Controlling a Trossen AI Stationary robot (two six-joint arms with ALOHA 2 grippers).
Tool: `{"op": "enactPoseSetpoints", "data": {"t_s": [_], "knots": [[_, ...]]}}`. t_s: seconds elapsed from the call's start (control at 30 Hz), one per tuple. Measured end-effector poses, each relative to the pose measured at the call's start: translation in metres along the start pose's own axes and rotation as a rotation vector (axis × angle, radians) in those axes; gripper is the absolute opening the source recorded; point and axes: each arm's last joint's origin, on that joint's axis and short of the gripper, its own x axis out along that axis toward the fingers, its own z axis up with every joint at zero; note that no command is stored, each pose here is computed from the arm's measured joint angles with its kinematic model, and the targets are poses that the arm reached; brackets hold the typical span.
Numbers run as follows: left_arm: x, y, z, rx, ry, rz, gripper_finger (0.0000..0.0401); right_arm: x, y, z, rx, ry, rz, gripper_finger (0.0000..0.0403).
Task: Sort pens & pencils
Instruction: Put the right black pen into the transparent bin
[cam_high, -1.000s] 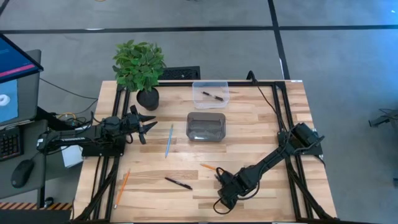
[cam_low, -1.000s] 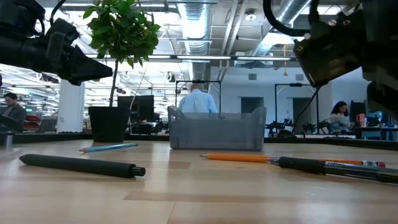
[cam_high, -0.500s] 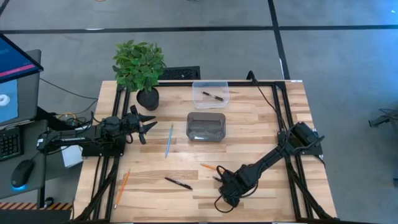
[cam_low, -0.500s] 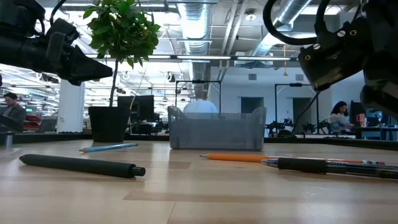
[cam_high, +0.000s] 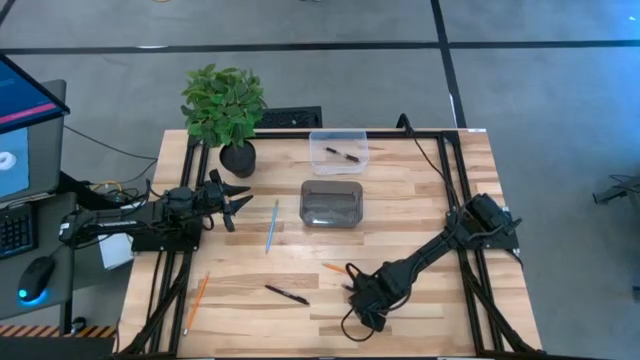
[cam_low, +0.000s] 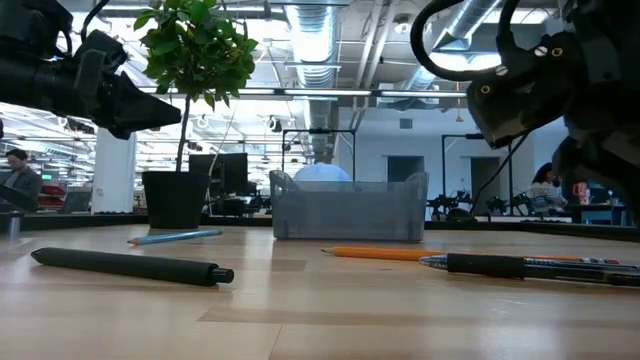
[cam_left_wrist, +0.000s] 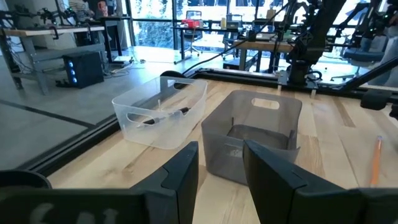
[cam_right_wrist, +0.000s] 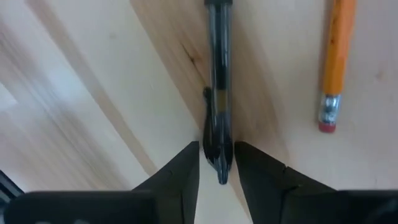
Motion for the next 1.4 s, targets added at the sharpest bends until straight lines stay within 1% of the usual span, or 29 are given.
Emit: {"op": "enactPoseSetpoints", "data": {"t_s": [0.33,0.57,0.77,0.93,1.23,1.4], "knots": [[0.0,0.0,0.0,0.0,0.0,0.0,0.0118,0.0,-0.001,0.005,-0.011,-0.068,-0.022,0.0131],[0.0,0.0,0.0,0.0,0.0,0.0,0.0118,0.004,-0.006,0.003,-0.012,-0.08,-0.014,0.0116],[0.0,0.0,0.0,0.0,0.0,0.0,0.0118,0.004,-0.006,0.005,-0.054,-0.103,-0.017,0.0111],[0.0,0.0,0.0,0.0,0.0,0.0,0.0118,0.004,-0.007,0.012,-0.113,-0.135,0.002,0.0111],[0.0,0.0,0.0,0.0,0.0,0.0,0.0118,0.002,-0.014,0.03,-0.177,-0.178,0.035,0.0111],[0.0,0.0,0.0,0.0,0.0,0.0,0.0118,0.001,-0.019,0.037,-0.162,-0.183,0.041,0.0111]]}}
